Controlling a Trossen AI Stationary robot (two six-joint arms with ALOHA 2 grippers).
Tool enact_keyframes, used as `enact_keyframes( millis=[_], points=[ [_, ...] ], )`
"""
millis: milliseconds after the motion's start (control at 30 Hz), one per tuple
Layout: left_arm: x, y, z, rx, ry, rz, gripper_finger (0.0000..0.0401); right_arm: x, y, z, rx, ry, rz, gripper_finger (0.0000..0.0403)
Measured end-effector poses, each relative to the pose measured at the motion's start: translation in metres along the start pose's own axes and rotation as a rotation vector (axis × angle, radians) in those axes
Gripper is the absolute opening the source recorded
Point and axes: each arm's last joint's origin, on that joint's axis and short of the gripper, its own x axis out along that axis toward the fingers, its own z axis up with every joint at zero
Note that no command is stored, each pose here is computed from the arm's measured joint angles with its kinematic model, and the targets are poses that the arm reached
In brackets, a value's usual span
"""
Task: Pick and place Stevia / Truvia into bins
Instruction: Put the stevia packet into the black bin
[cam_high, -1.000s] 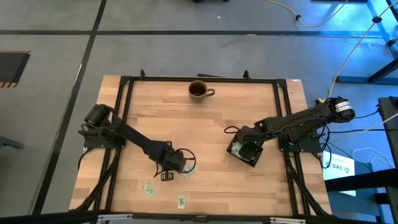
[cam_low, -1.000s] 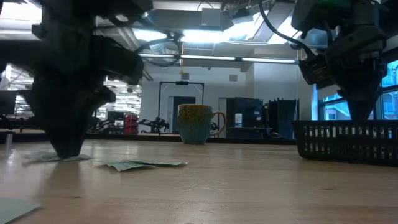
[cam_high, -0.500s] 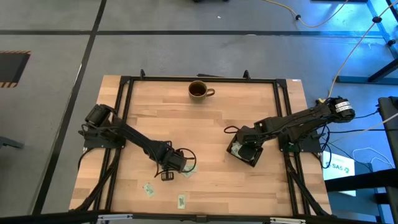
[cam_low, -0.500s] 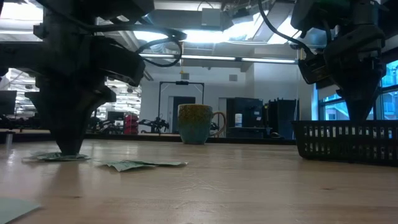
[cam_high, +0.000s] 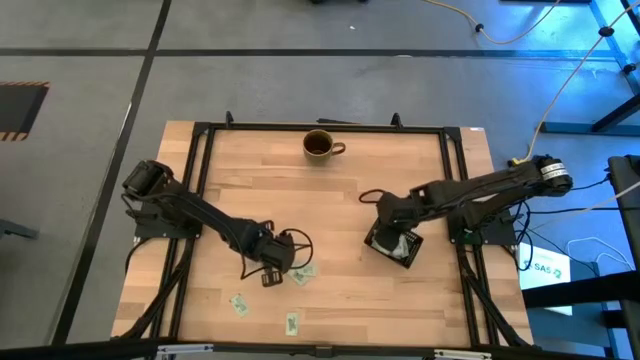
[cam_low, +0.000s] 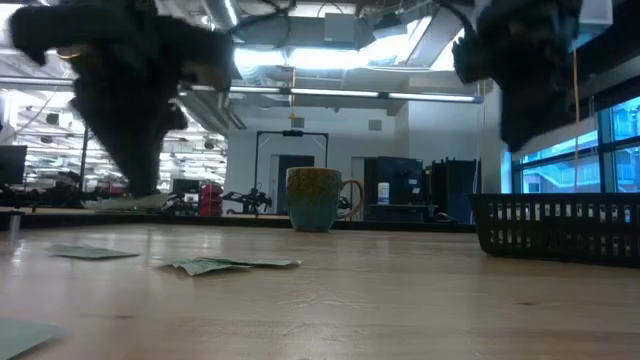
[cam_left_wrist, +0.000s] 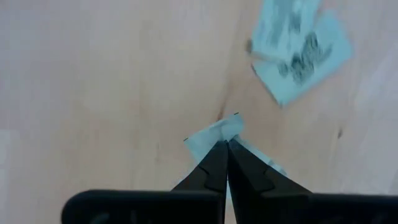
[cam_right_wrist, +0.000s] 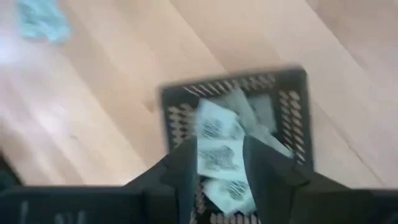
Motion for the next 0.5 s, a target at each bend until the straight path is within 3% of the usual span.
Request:
enact_keyframes(
  millis=[167,300,433,500],
  points=[
    [-0.019,0.002,0.01,-0.102,-0.206,0.04,0.0003,-0.01,0.018,0.014,-0.094,-0.131,0.142,0.0132],
    [-0.037,0.004,0.025,-0.231,-0.516,0.128,0.0003,-0.015,0.04,0.024,-0.26,-0.334,0.266,0.0132],
    [-0.056,0.004,0.038,-0.355,-0.805,0.214,0.0003,-0.019,0.057,0.027,-0.395,-0.546,0.27,0.0132],
    [-0.063,0.004,0.044,-0.399,-0.907,0.239,0.0003,-0.021,0.062,0.025,-0.445,-0.641,0.209,0.0132]
  ],
)
